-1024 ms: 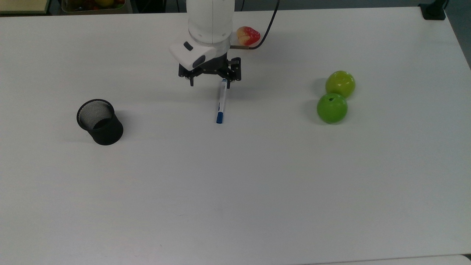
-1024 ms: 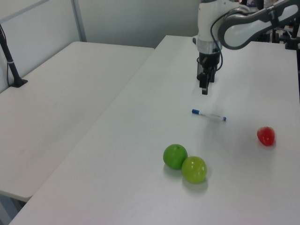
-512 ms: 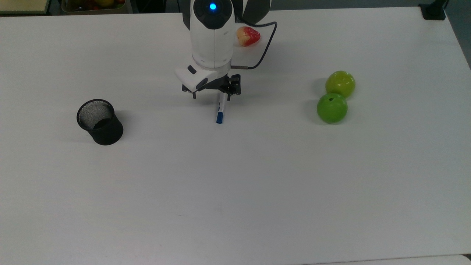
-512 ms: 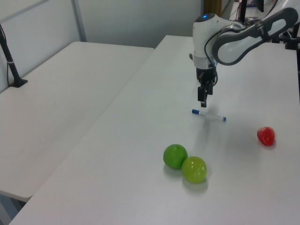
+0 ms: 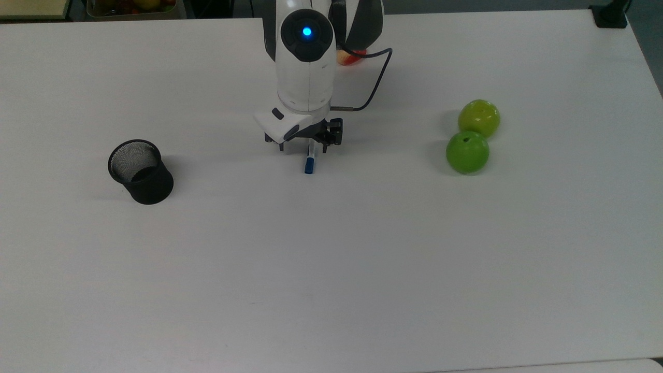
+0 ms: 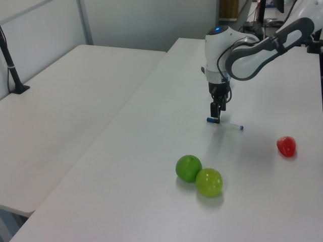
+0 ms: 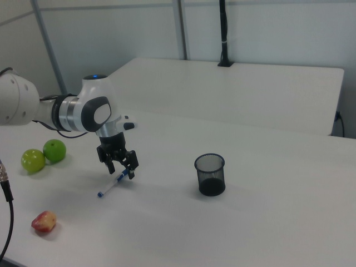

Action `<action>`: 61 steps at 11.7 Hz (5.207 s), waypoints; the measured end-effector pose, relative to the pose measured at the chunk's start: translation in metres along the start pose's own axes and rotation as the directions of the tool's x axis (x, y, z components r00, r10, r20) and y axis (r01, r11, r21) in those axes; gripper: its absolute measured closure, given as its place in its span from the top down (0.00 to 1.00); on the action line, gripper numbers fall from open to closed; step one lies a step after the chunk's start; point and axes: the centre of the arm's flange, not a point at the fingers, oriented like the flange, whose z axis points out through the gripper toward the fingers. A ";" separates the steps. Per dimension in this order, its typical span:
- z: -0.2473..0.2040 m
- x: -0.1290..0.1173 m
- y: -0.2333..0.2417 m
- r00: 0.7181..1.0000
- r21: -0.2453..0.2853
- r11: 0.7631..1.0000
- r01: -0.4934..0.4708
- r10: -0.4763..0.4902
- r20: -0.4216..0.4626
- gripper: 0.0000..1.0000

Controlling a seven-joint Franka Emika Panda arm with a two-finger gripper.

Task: Place marker
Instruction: 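Lower the gripper onto the marker's capped end and close on it, then lift the marker and carry it toward the black mesh cup, then lower the marker tip-first into the mesh cup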

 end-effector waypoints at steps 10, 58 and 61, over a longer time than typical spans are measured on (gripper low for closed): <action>0.009 0.003 -0.008 1.000 -0.001 1.000 0.013 -0.013 -0.003 0.20; -0.148 0.029 0.273 0.866 -0.072 0.979 -0.188 0.131 -0.482 0.17; -0.125 0.039 0.271 0.854 -0.066 0.977 -0.201 0.142 -0.500 0.17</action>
